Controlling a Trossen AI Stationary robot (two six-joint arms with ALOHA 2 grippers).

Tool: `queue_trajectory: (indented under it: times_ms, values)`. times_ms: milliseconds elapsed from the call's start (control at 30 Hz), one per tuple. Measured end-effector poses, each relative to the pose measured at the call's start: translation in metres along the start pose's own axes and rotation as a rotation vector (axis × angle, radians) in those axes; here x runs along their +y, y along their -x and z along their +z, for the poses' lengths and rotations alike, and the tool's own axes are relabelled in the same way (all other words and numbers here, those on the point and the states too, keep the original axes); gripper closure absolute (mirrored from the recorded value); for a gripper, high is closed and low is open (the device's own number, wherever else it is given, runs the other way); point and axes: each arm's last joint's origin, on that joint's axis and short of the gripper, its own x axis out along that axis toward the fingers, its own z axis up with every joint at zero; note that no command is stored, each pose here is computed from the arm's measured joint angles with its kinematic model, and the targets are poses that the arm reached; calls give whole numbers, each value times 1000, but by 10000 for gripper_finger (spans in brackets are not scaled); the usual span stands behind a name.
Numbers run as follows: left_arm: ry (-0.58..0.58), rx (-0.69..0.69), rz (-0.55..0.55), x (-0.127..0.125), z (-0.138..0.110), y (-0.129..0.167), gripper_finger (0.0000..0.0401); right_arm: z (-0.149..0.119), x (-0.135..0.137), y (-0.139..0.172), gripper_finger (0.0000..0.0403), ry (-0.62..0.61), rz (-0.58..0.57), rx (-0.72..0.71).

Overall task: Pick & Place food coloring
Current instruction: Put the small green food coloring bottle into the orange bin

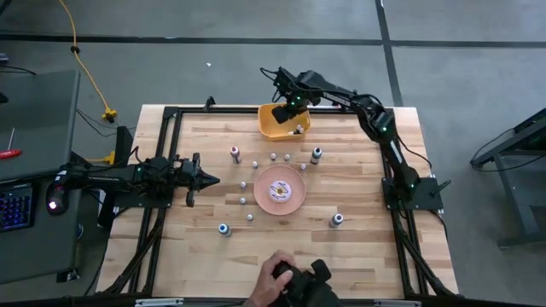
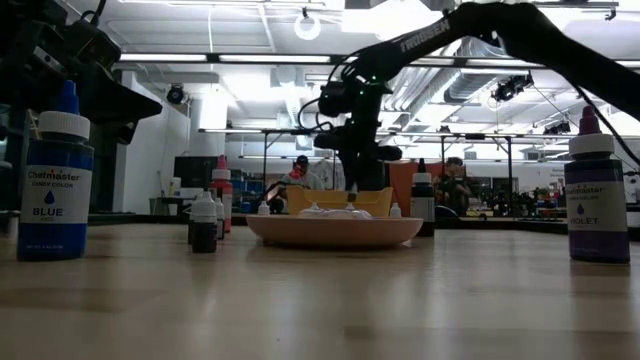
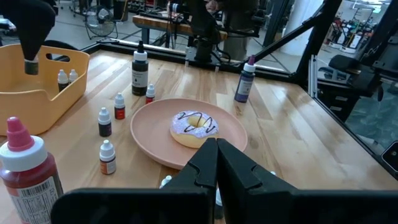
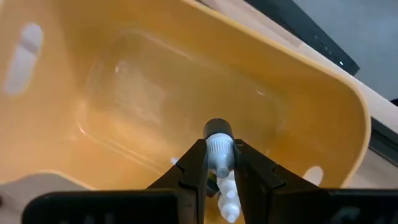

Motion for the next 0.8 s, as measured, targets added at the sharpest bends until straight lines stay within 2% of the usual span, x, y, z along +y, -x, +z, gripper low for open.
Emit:
queue_trajectory:
  times_ms: [233,800]
  values:
    - [0,0,0,0,0,0,400,-3,-8,-8,345,10,-51,45]
    - [0,0,1,0,0,0,400,-3,-19,-18,342,0,-67,100]
